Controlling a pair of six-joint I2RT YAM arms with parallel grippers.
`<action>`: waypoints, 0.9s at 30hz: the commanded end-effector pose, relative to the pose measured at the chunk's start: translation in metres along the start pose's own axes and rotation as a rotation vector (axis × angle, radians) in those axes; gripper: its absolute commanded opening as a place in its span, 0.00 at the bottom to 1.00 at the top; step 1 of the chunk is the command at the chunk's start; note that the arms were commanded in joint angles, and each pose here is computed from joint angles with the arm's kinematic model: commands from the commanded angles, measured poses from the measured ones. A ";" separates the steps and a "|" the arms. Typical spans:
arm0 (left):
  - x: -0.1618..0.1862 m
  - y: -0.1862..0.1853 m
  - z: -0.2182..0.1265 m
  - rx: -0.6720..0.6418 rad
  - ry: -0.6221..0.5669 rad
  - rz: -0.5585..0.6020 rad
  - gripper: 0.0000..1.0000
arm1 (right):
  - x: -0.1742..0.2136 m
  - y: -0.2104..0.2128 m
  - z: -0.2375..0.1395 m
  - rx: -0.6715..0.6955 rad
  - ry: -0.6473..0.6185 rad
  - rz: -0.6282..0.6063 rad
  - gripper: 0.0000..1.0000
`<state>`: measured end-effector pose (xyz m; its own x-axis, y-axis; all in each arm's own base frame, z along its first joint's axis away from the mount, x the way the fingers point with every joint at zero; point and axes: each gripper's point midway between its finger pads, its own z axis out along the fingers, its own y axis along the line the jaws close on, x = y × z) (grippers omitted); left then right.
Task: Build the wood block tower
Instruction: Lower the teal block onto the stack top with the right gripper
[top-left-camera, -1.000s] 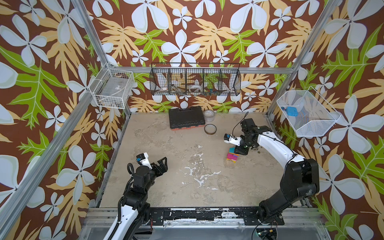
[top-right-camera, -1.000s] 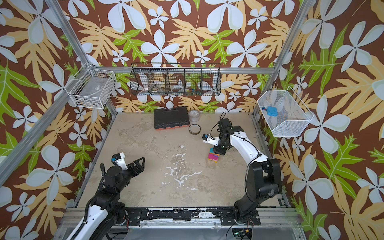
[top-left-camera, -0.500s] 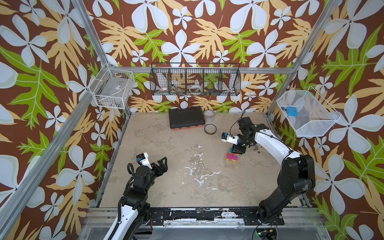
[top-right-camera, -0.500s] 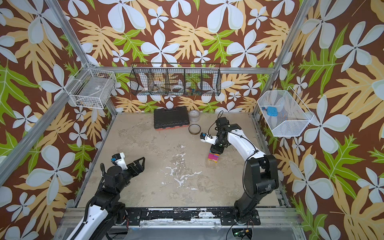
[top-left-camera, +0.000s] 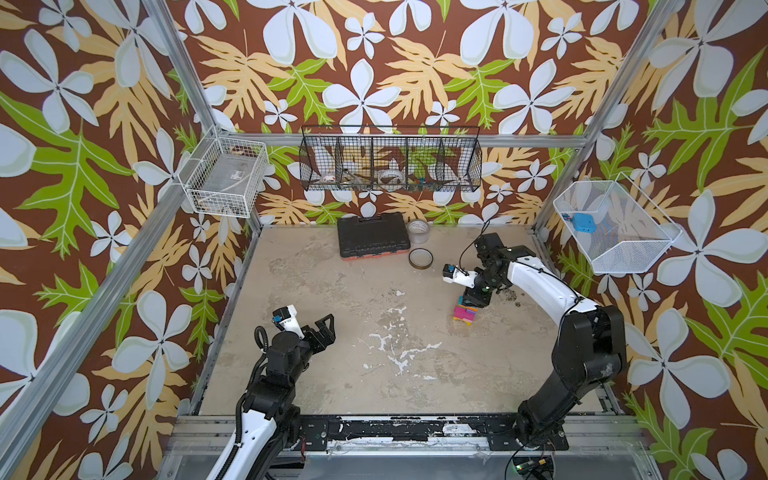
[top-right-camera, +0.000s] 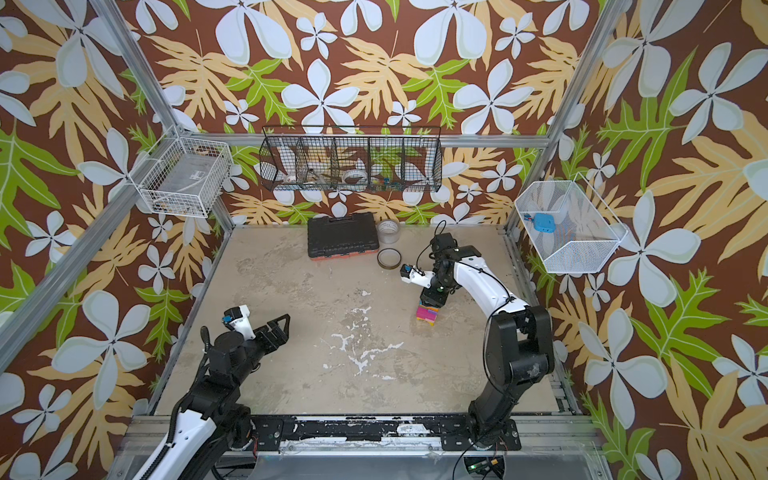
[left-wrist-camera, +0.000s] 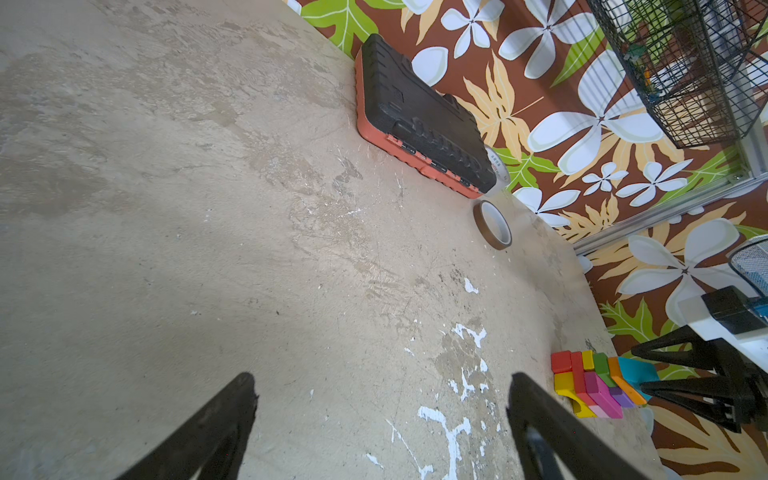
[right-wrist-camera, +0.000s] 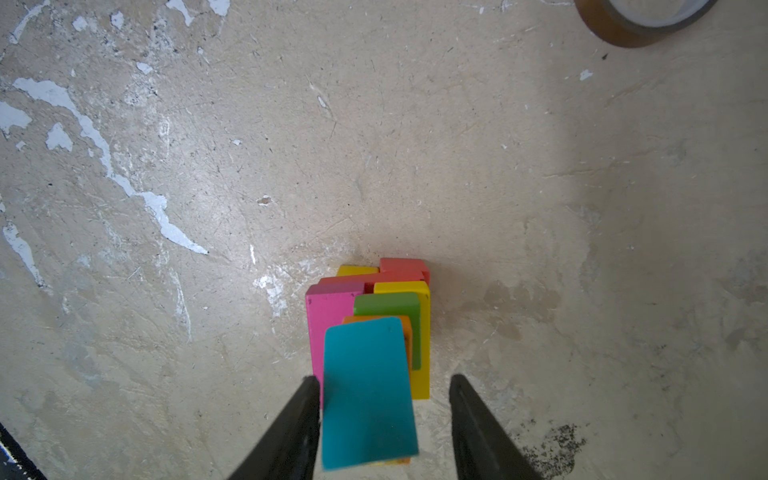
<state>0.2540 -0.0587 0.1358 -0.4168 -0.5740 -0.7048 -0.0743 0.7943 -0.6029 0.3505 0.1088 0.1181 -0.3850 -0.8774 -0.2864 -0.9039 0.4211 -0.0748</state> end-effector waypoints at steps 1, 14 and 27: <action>-0.004 -0.003 0.000 0.014 -0.016 0.004 0.95 | 0.002 0.002 -0.001 -0.004 0.012 0.008 0.51; -0.004 -0.003 0.000 0.013 -0.017 0.003 0.95 | 0.005 -0.001 -0.001 0.015 0.025 0.021 0.51; -0.004 -0.003 0.000 0.014 -0.018 0.003 0.95 | 0.008 -0.003 -0.001 0.026 0.033 0.033 0.51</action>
<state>0.2540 -0.0587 0.1358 -0.4168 -0.5740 -0.7048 -0.0743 0.7943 -0.6029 0.3507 0.1022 0.1153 -0.4162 -0.8703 -0.2632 -0.8892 0.4501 -0.0824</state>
